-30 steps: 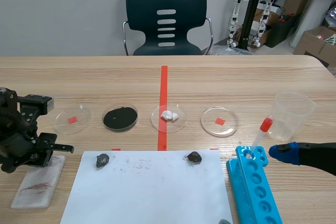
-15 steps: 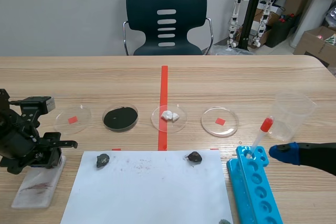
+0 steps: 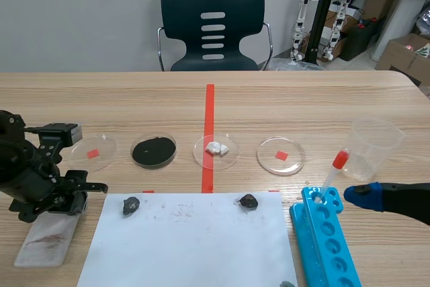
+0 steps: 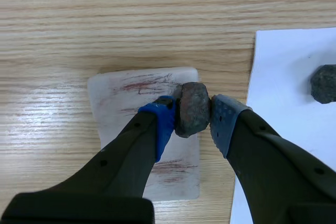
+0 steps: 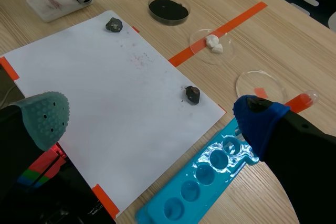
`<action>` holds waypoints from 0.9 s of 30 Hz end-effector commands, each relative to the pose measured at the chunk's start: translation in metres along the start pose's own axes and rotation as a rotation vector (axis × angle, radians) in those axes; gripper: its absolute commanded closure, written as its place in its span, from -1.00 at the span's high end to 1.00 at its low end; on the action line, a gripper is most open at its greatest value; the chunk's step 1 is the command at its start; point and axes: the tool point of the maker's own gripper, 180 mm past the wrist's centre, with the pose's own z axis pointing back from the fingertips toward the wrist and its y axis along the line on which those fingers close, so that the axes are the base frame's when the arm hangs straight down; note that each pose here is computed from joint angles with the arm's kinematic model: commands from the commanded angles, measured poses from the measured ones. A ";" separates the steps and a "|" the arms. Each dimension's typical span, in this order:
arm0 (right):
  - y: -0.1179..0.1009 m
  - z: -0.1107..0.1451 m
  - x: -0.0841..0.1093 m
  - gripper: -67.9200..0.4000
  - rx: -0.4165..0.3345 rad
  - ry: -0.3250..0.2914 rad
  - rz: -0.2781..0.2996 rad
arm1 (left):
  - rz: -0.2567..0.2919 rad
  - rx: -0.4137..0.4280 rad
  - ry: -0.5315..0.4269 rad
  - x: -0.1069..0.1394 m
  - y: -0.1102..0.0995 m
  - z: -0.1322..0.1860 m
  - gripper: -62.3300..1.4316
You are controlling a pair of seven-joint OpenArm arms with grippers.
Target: Rub the mineral on the streak plate
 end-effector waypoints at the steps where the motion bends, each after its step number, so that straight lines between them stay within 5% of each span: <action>1: -0.003 0.000 0.007 1.00 -0.005 -0.028 0.005 | -0.003 0.112 0.041 -0.011 0.028 -0.001 -0.55; 16: -0.003 0.000 0.007 1.00 -0.005 -0.028 0.005 | -0.007 0.327 0.059 -0.014 0.065 0.008 -0.55; 20: -0.003 0.000 0.007 1.00 -0.005 -0.028 0.005 | 0.009 0.283 0.062 -0.015 0.057 0.005 -0.55; 27: -0.003 0.000 0.007 1.00 -0.005 -0.028 0.005 | -0.001 0.076 0.044 -0.012 0.021 -0.001 -0.55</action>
